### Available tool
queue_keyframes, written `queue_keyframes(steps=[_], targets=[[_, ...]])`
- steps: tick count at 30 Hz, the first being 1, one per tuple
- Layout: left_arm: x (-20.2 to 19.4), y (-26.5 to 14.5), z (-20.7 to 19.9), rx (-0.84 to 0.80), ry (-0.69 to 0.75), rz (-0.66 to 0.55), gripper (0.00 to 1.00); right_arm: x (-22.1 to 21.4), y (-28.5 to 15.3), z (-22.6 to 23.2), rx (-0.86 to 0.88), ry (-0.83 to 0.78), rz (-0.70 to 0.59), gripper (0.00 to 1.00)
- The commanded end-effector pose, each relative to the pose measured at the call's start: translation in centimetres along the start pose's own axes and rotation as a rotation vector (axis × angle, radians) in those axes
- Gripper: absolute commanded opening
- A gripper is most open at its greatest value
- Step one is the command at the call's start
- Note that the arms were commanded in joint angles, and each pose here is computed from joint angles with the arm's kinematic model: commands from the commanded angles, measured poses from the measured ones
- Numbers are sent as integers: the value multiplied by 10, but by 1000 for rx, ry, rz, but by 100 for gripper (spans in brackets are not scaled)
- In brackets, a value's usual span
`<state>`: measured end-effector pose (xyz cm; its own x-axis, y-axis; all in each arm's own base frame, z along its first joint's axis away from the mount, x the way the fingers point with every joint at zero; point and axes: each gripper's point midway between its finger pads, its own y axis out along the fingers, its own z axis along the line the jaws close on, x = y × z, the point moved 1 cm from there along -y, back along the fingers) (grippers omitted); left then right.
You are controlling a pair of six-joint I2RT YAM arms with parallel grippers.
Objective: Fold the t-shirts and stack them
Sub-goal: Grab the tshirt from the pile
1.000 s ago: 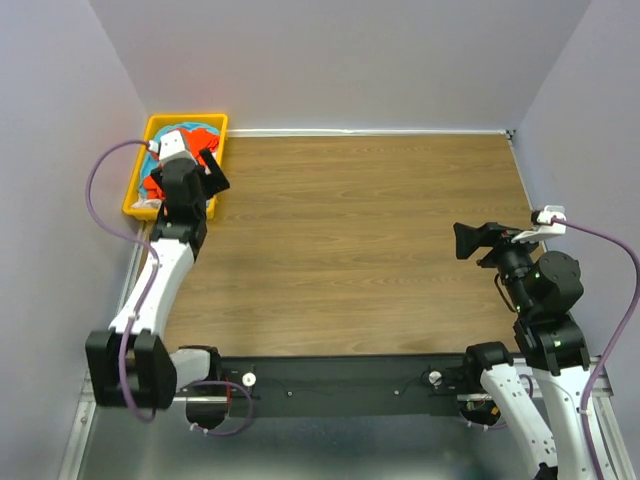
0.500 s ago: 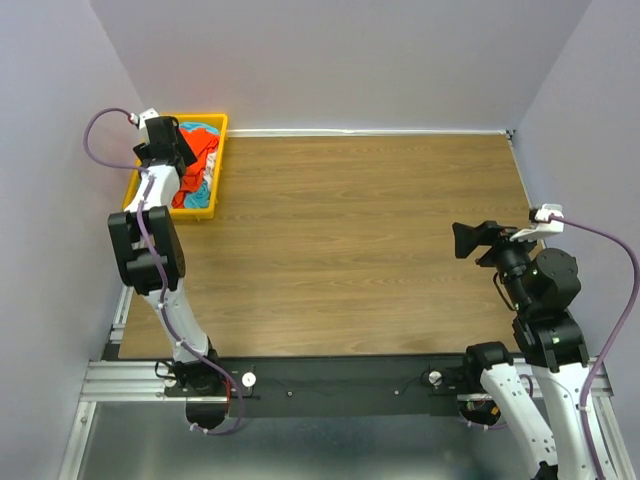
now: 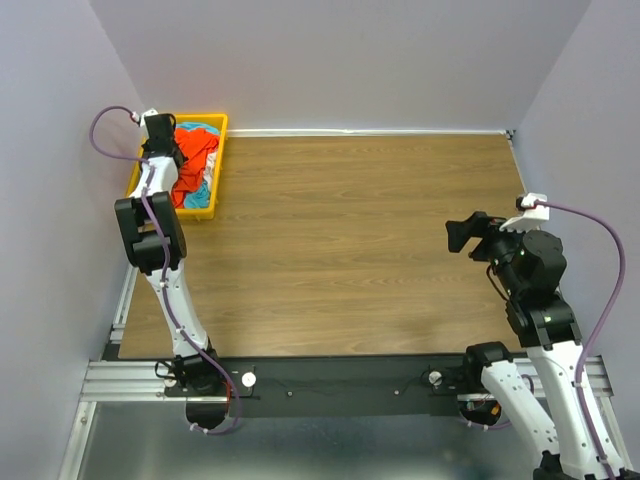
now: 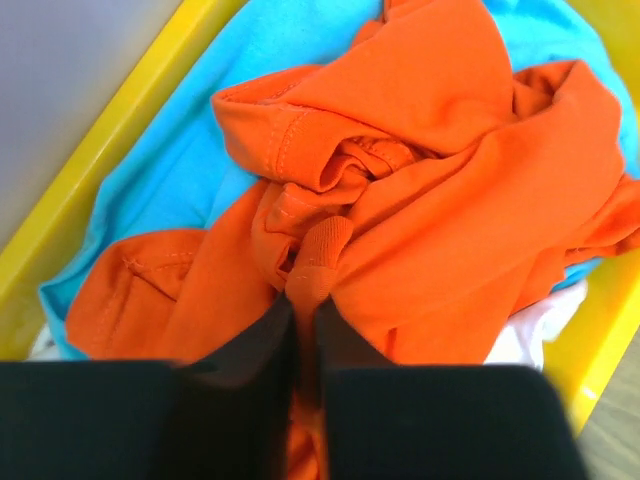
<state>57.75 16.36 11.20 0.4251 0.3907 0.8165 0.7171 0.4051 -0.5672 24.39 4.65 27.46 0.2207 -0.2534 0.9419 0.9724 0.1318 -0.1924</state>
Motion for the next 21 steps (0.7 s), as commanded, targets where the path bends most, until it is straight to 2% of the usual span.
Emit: queue_keyframes(steps=[1, 4, 5, 10, 13, 14, 17, 18, 21], targets=[[26, -8, -4, -43, 19, -56, 2, -6, 5, -2, -16, 4, 31, 100], [52, -32, -10, -78, 36, -111, 0, -8, 7, -1, -14, 3, 45, 100], [72, -50, -12, -92, 30, -156, 0, -9, 9, -2, -15, 1, 54, 100], [122, -121, -33, -150, 73, -293, 0, -14, 14, 0, -7, -2, 81, 100], [145, -176, -64, -227, 114, -379, 0, -14, 16, 0, -7, -2, 87, 100], [152, -206, -86, -283, 133, -419, 0, -14, 16, 0, -7, -2, 89, 100], [161, -253, -122, -390, 169, -476, 0, -12, 16, 7, 31, -5, 95, 100], [156, -284, -153, -480, 191, -495, 0, -10, 15, 8, 33, -5, 89, 100], [159, -350, -195, -671, 217, -547, 0, -6, 14, 10, 43, -13, 82, 100]])
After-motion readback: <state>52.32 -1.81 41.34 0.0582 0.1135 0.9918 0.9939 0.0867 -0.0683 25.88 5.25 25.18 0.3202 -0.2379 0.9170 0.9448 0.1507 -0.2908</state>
